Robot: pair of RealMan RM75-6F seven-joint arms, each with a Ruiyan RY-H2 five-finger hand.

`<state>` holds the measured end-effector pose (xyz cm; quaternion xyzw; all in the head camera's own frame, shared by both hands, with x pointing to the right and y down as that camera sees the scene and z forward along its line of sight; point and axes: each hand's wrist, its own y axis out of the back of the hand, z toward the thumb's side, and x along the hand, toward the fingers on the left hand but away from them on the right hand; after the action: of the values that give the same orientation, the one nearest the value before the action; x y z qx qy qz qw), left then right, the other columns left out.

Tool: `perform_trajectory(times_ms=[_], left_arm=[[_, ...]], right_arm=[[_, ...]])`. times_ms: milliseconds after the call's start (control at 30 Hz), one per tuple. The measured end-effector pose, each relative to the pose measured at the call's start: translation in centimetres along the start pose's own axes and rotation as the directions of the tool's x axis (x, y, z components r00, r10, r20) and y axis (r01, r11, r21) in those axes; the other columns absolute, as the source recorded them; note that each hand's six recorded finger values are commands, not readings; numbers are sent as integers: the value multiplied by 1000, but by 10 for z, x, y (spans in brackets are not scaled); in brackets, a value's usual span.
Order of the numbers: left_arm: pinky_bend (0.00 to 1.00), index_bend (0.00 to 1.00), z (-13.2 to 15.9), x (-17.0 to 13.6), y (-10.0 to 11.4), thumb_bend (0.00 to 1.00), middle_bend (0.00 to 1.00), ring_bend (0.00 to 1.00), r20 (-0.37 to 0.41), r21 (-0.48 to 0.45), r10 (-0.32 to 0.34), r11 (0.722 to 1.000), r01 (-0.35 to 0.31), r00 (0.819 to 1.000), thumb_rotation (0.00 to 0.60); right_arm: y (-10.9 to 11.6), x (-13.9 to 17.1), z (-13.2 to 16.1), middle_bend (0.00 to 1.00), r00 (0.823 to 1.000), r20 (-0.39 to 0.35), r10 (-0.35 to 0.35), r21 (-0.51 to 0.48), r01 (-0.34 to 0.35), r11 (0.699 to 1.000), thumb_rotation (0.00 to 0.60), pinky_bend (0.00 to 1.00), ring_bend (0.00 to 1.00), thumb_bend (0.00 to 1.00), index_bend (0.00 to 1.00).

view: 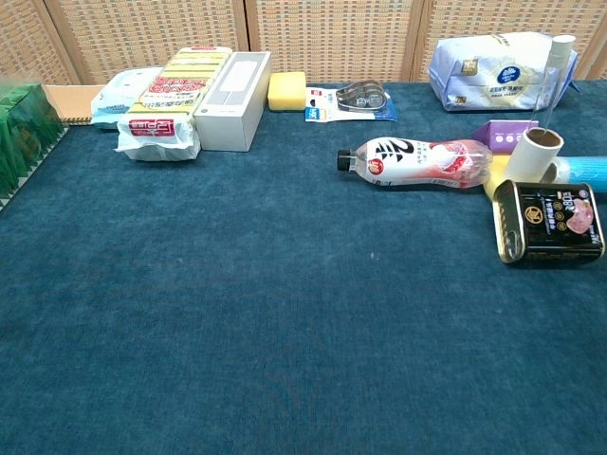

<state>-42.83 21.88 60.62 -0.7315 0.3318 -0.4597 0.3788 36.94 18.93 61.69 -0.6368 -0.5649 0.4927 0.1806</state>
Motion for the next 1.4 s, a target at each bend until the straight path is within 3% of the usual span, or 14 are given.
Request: perform_trajectory(times_ms=[433, 700, 1067, 1400], left_arm=[[32, 0, -12, 2, 17, 0, 0, 0, -42, -2, 67, 998, -67, 997, 271], [32, 0, -16, 0, 23, 0, 0, 0, -57, -10, 89, 996, -90, 994, 268], [31, 0, -15, -3, 15, 0, 0, 0, -58, 26, 75, 997, -73, 995, 271], [32, 0, -7, -6, 5, 0, 0, 0, -46, 3, 56, 998, -56, 997, 278]], right_arm=[[20, 6, -5, 210, 998, -5, -55, 107, 56, 993, 224, 256, 204, 90, 167], [12, -5, -6, 210, 999, -3, -40, 94, 40, 995, 229, 256, 203, 91, 167], [-14, -54, 2, 210, 998, 41, -55, -20, 56, 998, 238, 256, 202, 106, 167], [-22, -68, 13, 228, 998, 26, -57, -43, 58, 997, 321, 267, 217, 131, 167]])
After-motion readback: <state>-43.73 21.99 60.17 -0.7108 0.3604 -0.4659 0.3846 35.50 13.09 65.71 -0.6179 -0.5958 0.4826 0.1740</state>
